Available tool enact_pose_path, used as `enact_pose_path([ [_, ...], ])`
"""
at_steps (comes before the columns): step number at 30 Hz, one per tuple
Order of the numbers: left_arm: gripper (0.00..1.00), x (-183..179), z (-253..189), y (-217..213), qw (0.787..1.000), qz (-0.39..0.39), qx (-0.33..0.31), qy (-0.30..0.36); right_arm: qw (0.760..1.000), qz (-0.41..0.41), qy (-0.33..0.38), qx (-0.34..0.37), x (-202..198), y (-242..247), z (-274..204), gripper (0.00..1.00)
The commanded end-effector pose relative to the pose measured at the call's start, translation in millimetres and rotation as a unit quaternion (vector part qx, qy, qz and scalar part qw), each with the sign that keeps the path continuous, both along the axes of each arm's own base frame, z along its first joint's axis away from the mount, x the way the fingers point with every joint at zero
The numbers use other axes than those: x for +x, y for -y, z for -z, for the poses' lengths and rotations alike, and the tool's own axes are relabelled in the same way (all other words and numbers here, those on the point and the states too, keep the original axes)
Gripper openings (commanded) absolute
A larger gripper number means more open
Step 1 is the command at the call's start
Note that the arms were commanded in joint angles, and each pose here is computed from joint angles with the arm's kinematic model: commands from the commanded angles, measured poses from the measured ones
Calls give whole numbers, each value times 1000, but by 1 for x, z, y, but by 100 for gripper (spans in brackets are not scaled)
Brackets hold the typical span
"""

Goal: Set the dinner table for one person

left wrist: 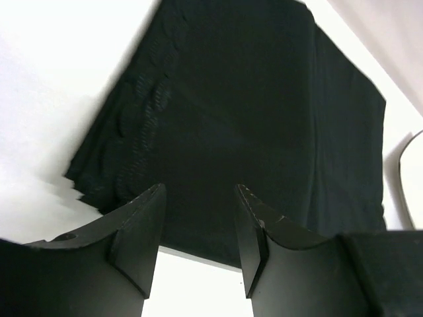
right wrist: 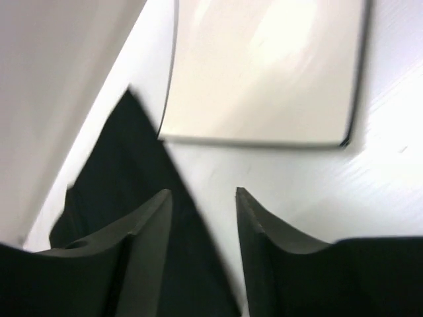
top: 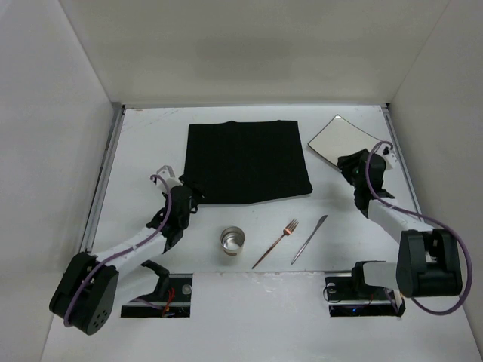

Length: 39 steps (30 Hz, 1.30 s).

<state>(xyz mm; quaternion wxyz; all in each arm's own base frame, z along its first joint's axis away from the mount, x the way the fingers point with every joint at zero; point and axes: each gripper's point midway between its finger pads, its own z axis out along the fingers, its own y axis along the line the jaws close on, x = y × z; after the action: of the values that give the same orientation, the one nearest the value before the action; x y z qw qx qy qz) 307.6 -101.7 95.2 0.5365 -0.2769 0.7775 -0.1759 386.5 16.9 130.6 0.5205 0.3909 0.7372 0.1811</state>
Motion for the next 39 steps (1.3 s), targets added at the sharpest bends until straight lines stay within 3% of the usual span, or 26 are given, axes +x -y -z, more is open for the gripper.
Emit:
enact_pose_path([
  [1, 42, 20, -33, 19, 998, 18, -9, 61, 995, 78, 52, 27, 21, 42, -7, 46],
  [5, 42, 23, -27, 30, 997, 36, -13, 61, 989, 128, 28, 74, 21, 73, 29, 43],
  [12, 42, 25, -19, 32, 996, 52, -28, 60, 982, 159, 7, 101, 19, 84, 54, 46],
  [20, 42, 24, -12, 35, 996, 60, -46, 56, 978, 163, -30, 128, 22, 80, 85, 45],
  [39, 43, 29, -12, 28, 996, 47, -53, 60, 966, 139, -43, 216, 45, 92, 112, 45],
])
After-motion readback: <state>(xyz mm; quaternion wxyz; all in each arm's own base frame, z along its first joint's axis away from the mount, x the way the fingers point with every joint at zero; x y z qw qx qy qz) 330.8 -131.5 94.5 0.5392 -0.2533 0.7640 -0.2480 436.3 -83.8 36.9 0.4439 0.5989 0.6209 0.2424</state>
